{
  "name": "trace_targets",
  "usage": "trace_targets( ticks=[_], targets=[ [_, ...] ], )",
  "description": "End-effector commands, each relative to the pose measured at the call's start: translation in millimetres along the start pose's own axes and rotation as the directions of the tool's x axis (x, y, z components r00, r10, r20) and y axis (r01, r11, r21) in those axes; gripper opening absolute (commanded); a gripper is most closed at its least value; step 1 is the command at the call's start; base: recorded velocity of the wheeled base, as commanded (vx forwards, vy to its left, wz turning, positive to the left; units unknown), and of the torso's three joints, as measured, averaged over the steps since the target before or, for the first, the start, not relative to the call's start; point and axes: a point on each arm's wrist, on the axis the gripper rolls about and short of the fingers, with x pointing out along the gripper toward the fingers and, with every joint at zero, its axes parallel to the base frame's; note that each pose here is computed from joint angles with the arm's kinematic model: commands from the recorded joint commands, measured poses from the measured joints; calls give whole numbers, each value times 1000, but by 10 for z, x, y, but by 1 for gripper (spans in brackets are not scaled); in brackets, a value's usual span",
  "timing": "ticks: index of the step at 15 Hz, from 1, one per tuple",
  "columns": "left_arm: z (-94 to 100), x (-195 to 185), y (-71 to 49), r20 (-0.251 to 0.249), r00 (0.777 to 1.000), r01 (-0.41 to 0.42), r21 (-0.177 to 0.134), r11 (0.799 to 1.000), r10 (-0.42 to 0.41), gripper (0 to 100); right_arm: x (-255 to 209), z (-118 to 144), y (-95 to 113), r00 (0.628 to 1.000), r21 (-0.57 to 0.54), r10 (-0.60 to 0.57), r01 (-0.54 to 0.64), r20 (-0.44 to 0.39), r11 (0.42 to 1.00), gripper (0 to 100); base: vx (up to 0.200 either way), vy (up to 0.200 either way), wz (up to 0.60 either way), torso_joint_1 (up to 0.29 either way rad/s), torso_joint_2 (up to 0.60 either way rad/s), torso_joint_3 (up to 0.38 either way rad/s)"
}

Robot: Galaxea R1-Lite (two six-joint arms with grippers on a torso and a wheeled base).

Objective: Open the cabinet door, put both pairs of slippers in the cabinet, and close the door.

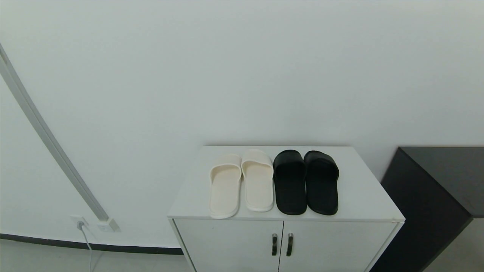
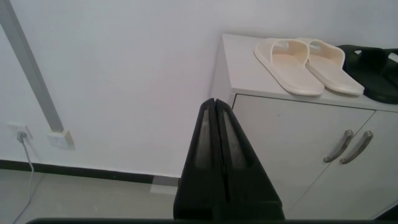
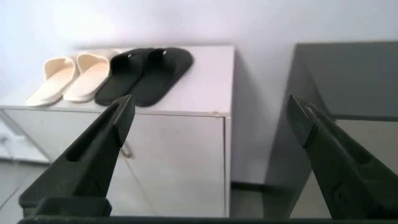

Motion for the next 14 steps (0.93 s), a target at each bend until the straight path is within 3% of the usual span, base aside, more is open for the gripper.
trace_targets(
  ticks=[1, 4, 6, 10, 14],
  targets=[
    [1, 1, 0, -1, 1000, 0, 0, 1000, 0, 0, 643, 83, -53, 971, 55, 99, -89, -218, 995, 100, 0, 0, 0, 0, 0, 0],
    [0, 0, -1, 0, 1000, 3, 6, 1000, -3, 0, 1095, 140, 51, 955, 73, 168, -155, -243, 985, 100, 0, 0, 0, 0, 0, 0],
    [1, 1, -1, -1, 1000, 3, 6, 1000, -3, 0, 1327, 155, 290, 951, 71, 206, -195, -232, 978, 100, 0, 0, 0, 0, 0, 0],
    [1, 1, -1, -1, 1000, 3, 10, 1000, -3, 0, 1698, 163, 716, 938, 127, 199, -169, -283, 977, 100, 0, 0, 0, 0, 0, 0],
    [1, 1, -1, -2, 1000, 4, 12, 1000, -4, 0, 2055, 107, 887, 943, 120, 139, -107, -301, 987, 100, 0, 0, 0, 0, 0, 0]
  ],
)
